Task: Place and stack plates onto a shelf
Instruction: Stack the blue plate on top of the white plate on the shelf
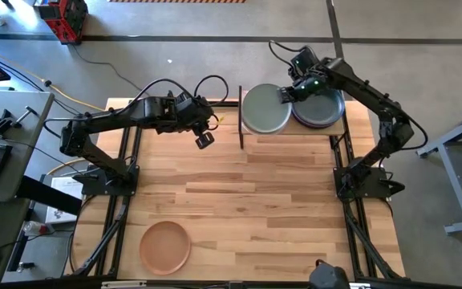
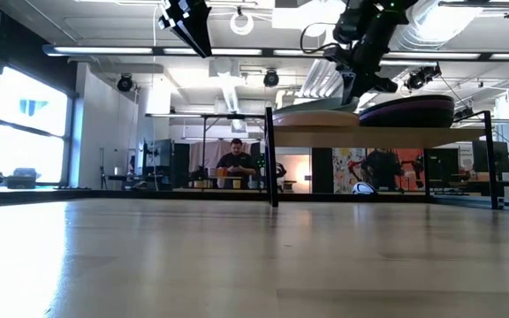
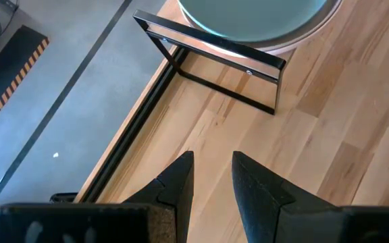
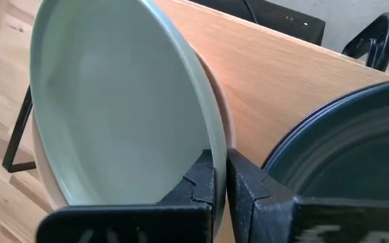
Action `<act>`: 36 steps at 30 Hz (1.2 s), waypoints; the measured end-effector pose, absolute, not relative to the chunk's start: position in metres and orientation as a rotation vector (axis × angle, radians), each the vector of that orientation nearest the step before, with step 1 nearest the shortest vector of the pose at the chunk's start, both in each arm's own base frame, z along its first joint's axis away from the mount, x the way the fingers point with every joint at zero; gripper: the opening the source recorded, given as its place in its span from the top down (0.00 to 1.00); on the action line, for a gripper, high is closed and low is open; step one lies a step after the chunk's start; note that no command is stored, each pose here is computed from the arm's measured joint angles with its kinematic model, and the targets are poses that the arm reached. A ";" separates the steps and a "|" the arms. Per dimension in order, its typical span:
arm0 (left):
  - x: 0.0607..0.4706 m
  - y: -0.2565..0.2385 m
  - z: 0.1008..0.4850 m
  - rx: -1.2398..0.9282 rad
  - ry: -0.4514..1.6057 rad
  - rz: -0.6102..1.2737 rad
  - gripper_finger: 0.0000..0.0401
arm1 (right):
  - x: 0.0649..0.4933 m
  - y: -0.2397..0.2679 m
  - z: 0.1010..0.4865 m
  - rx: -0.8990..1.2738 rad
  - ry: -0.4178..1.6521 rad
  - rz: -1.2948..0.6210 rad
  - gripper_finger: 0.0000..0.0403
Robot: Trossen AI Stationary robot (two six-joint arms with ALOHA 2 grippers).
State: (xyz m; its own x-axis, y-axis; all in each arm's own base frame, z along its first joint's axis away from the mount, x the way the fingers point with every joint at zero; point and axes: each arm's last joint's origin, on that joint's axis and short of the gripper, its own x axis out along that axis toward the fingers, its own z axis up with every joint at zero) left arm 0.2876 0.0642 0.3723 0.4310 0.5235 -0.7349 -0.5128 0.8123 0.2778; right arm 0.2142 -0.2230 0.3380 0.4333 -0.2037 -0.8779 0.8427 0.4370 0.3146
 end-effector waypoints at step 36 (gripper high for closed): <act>0.281 0.063 0.368 0.026 1.003 0.644 0.78 | 0.217 -0.217 0.340 0.926 0.866 -0.719 0.75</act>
